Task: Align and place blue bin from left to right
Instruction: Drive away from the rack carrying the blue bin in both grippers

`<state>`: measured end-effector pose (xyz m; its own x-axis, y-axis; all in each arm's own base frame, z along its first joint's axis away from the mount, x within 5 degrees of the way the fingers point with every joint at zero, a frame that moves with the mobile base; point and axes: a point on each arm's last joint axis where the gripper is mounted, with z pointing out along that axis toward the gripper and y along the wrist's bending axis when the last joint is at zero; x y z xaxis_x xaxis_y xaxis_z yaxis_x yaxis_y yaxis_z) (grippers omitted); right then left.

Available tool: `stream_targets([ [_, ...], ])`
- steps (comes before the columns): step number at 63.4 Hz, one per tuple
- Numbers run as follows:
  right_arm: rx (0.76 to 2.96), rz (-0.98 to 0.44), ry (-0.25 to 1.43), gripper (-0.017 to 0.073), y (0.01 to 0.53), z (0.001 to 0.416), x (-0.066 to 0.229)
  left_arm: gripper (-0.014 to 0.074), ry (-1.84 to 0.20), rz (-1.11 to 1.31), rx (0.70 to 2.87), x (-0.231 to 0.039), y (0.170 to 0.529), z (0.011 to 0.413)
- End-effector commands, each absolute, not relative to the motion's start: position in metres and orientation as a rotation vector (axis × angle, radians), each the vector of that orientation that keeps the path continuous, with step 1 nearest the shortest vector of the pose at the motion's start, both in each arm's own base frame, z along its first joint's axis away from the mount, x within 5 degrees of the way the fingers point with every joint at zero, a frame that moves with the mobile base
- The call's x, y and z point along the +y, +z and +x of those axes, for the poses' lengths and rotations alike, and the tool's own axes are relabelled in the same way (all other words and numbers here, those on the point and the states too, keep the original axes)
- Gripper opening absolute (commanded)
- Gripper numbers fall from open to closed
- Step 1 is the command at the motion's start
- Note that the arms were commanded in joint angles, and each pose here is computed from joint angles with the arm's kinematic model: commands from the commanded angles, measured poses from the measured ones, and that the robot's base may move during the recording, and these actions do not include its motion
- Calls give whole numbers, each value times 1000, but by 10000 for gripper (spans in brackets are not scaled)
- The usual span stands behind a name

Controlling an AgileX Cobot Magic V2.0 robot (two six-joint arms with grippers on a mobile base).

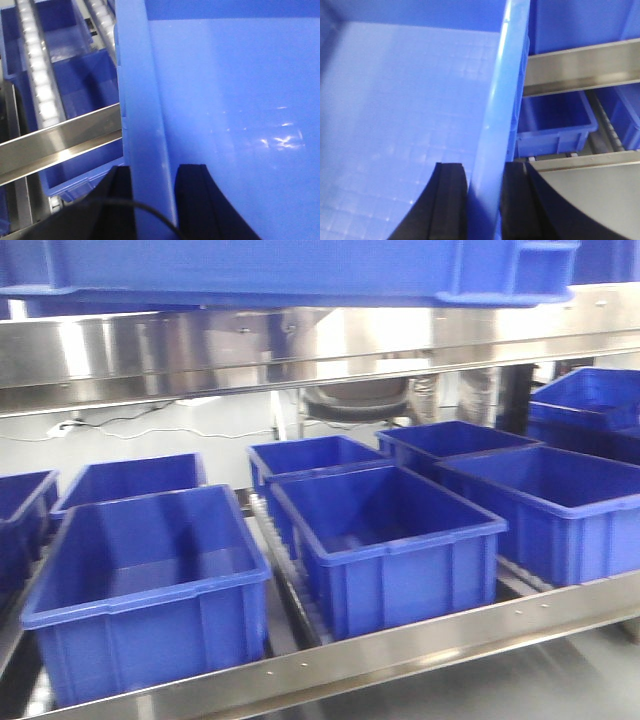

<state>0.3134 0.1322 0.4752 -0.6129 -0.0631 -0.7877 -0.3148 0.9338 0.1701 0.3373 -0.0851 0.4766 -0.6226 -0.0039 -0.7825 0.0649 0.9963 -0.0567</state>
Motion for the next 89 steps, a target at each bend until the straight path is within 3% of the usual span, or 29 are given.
stream_targets([
  [1,2100,-290,340,-76,492,309,128,-16,-146,51,2078,-86,501,331],
  [89,2100,-290,340,-76,492,309,128,-16,-146,51,2078,-86,501,331],
])
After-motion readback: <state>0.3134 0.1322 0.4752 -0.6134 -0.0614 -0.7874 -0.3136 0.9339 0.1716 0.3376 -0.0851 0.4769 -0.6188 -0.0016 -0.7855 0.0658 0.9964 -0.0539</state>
